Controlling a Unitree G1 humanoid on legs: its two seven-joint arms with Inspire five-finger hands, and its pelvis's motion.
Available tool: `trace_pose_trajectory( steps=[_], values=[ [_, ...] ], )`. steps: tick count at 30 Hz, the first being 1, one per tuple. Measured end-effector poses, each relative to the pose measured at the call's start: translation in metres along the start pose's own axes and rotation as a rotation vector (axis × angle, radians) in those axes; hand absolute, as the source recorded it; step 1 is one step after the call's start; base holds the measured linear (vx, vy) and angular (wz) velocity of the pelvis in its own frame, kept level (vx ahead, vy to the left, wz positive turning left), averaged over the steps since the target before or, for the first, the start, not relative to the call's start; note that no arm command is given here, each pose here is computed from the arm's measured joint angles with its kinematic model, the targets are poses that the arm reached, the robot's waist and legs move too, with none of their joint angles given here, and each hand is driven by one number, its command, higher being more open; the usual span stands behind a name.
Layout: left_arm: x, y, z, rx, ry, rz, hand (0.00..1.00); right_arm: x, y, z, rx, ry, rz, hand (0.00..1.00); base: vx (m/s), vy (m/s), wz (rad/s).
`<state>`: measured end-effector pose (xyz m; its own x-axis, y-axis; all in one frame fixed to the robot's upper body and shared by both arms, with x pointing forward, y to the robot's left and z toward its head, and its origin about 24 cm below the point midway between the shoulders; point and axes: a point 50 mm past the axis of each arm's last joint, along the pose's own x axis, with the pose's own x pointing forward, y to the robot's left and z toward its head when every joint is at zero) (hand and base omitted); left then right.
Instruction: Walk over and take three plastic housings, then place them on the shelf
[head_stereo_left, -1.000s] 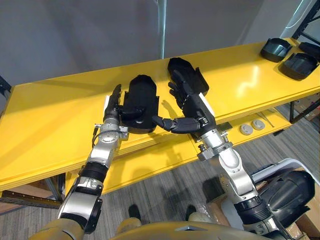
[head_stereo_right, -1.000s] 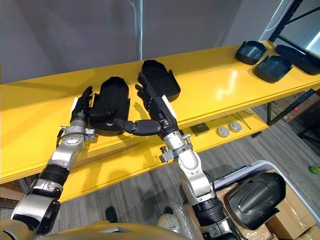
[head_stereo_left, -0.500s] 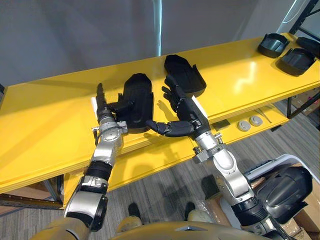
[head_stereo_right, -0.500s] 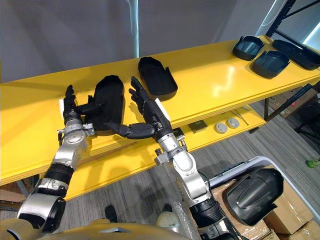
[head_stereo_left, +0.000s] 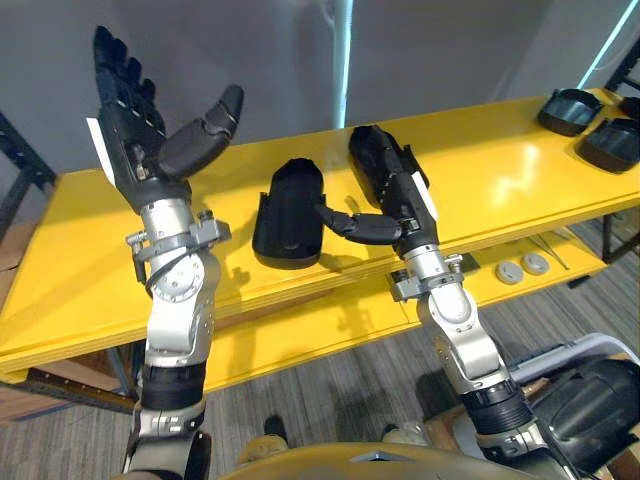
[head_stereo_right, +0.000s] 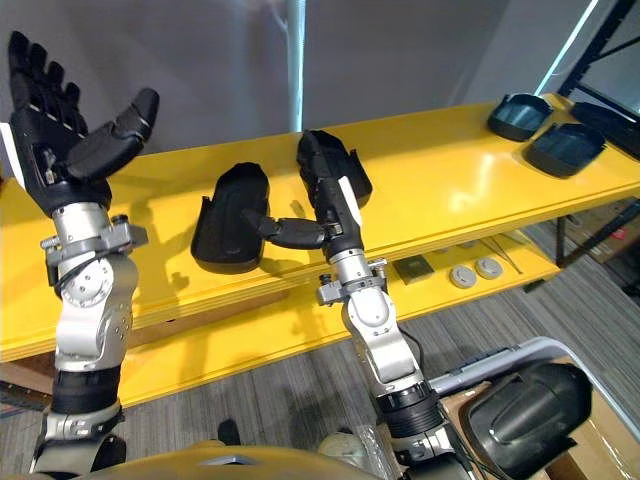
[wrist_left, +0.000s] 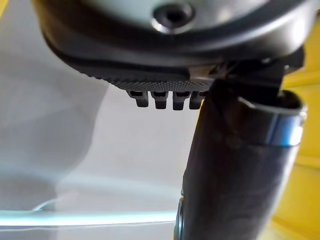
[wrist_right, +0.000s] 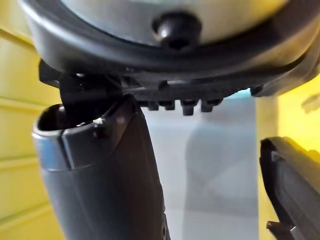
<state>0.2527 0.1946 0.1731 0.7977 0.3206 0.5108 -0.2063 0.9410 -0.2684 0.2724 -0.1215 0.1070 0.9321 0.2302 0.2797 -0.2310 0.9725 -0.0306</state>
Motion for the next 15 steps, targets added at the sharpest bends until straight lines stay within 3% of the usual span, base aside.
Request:
trace_pose_trajectory(
  steps=[7,15],
  values=[
    [-0.043,0.026,-0.029,0.019,0.227,-0.068,1.0,-0.006,-0.028,-0.033,-0.034,0.215,-0.085,1.0,0.01,-0.005,0.19],
    [-0.07,0.043,-0.038,0.012,0.355,-0.148,1.0,-0.008,-0.043,-0.039,-0.046,0.25,-0.166,1.0,0.04,-0.011,0.15]
  ],
)
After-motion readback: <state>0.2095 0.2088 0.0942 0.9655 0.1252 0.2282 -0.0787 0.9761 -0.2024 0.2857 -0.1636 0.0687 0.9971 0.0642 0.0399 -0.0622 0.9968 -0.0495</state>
